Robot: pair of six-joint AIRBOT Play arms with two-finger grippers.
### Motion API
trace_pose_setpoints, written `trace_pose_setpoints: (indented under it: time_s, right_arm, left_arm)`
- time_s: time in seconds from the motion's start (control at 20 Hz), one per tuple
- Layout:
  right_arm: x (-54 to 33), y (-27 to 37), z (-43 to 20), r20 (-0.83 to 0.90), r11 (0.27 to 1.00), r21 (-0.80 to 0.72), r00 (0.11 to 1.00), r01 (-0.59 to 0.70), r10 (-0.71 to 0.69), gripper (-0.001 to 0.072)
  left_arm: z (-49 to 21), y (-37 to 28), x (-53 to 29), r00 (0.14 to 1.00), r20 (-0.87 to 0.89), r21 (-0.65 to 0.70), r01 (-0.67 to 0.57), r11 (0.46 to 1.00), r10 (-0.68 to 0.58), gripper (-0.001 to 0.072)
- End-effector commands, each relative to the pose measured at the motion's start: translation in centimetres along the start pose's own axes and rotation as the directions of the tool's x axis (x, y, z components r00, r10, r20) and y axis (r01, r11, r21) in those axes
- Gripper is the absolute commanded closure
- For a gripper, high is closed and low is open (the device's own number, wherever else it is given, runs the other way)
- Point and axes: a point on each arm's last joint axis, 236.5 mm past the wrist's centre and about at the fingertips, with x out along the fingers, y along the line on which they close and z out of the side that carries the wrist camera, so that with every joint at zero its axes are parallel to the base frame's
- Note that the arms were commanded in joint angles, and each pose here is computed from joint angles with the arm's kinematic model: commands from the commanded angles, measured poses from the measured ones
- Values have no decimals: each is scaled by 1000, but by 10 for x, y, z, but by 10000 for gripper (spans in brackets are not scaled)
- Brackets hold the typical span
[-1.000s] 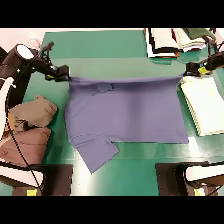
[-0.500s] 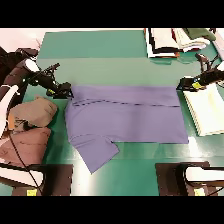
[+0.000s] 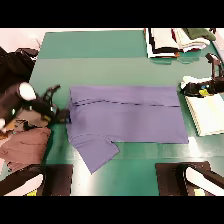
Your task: Fold the shirts.
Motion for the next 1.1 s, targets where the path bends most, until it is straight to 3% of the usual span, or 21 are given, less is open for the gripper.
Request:
trace_pose_setpoints:
  time_s: [0.0,0.2,0.35,0.65,0.75,1.05]
  right_arm:
    - [-9,4,-12,49,1000,-3,999,8,-7,344]
    - [-17,6,-12,71,1000,-11,997,10,-9,344]
    - [-18,7,-12,68,1000,-12,998,8,-7,344]
    - [-18,13,-13,64,1000,-1,998,-17,17,344]
    - [-19,8,-21,35,1000,12,999,-15,14,344]
    - [-24,-74,-115,-298,968,221,953,121,-52,320]
  left_arm:
    - [-74,-11,34,992,-85,-70,85,994,-91,286]
    - [-97,-11,59,984,-105,-145,130,981,-146,287]
    - [-82,-21,68,978,-20,-200,199,959,-207,287]
    - [-65,-43,62,952,54,-207,305,929,-301,293]
    - [-68,-48,59,947,39,-155,321,934,-319,686]
    - [-58,-55,33,955,23,-24,296,955,-295,686]
